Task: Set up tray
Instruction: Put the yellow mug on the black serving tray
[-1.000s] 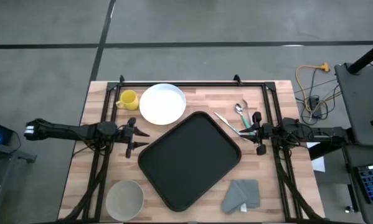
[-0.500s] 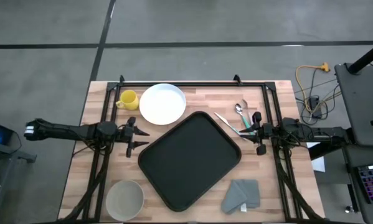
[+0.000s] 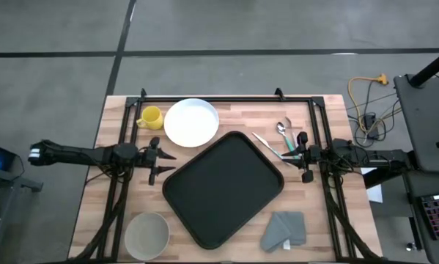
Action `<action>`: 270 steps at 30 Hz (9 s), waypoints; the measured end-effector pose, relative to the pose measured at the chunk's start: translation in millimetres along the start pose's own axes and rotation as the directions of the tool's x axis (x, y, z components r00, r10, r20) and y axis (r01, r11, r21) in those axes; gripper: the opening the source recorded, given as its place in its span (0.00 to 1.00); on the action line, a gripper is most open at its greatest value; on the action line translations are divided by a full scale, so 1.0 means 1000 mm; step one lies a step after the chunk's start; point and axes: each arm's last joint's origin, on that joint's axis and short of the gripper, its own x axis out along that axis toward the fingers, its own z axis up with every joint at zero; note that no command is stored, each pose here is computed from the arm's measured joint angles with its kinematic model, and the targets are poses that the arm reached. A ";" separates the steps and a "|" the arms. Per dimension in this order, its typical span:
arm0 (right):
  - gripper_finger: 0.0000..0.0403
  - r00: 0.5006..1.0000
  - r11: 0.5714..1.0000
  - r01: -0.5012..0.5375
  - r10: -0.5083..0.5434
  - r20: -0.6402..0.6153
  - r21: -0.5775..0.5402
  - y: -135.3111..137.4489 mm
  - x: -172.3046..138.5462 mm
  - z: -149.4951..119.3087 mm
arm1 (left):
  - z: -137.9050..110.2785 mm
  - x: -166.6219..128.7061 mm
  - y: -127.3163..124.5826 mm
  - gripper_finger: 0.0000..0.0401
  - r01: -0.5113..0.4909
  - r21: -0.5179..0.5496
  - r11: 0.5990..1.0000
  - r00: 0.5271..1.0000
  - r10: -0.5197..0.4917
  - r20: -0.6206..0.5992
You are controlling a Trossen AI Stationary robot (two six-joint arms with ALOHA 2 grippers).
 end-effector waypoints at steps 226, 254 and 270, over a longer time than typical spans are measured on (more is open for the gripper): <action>0.17 1.000 1.000 0.003 -0.003 -0.001 0.000 0.000 0.000 0.000 | 0.195 0.054 0.072 0.00 -0.471 -0.211 0.857 0.593 0.130 -0.794; 0.17 1.000 1.000 0.003 -0.003 -0.002 0.000 0.000 0.000 0.000 | 0.147 0.106 -0.064 0.00 -0.273 -0.269 0.924 0.594 -0.058 -0.803; 0.17 1.000 1.000 0.003 -0.003 -0.007 0.000 0.000 0.000 0.000 | 0.135 0.137 -0.112 0.00 -0.204 -0.165 0.965 0.475 -0.050 -0.879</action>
